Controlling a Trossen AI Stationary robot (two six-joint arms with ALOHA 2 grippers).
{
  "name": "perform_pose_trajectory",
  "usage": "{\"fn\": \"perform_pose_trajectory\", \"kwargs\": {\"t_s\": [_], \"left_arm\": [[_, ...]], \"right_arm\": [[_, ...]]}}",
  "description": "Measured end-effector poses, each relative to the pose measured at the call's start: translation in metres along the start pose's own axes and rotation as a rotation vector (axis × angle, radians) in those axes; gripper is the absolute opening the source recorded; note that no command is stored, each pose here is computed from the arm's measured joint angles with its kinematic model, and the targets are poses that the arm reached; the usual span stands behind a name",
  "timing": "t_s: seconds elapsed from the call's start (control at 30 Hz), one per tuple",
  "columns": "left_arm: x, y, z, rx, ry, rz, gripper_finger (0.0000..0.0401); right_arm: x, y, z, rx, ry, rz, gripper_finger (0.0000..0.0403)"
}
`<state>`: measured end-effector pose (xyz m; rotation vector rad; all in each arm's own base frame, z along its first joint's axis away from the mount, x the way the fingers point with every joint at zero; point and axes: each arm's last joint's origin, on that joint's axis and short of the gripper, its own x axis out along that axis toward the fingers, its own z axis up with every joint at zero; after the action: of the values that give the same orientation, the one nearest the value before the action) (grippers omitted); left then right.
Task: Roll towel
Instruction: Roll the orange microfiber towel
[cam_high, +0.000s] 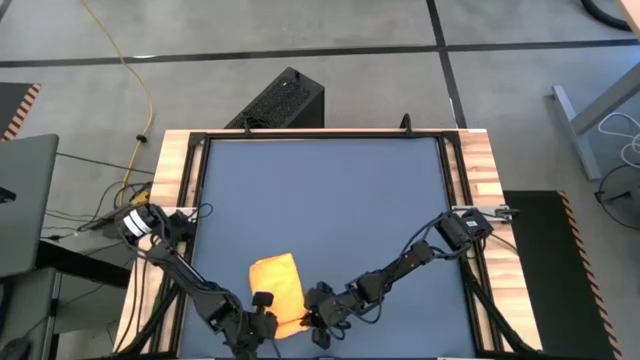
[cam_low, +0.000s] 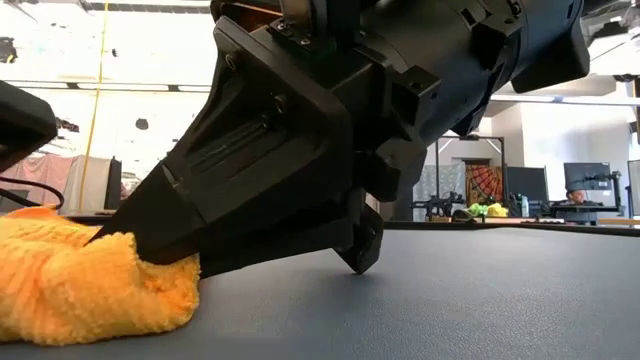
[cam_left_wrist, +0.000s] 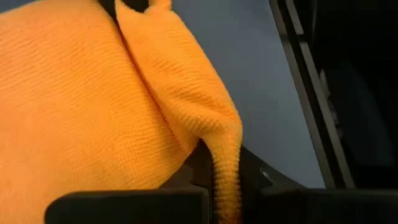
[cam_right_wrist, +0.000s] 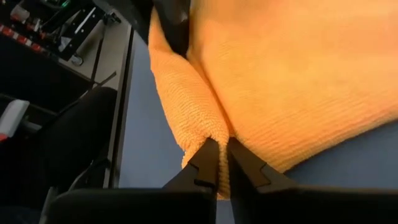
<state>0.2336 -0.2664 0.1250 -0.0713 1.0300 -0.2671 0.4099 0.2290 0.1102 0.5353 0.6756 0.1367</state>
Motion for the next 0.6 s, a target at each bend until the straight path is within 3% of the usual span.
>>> {"fn": "perform_pose_trajectory", "kwargs": {"t_s": [0.37,0.6], "left_arm": [[-0.014,0.003,0.009,0.004,0.060,-0.138,0.0005],[-0.012,0.015,-0.011,-0.083,0.038,-0.155,0.0005]], "right_arm": [[-0.003,0.001,0.003,-0.104,0.029,0.034,0.0100],[-0.011,0.008,0.012,-0.200,-0.004,0.064,0.0109]]}}
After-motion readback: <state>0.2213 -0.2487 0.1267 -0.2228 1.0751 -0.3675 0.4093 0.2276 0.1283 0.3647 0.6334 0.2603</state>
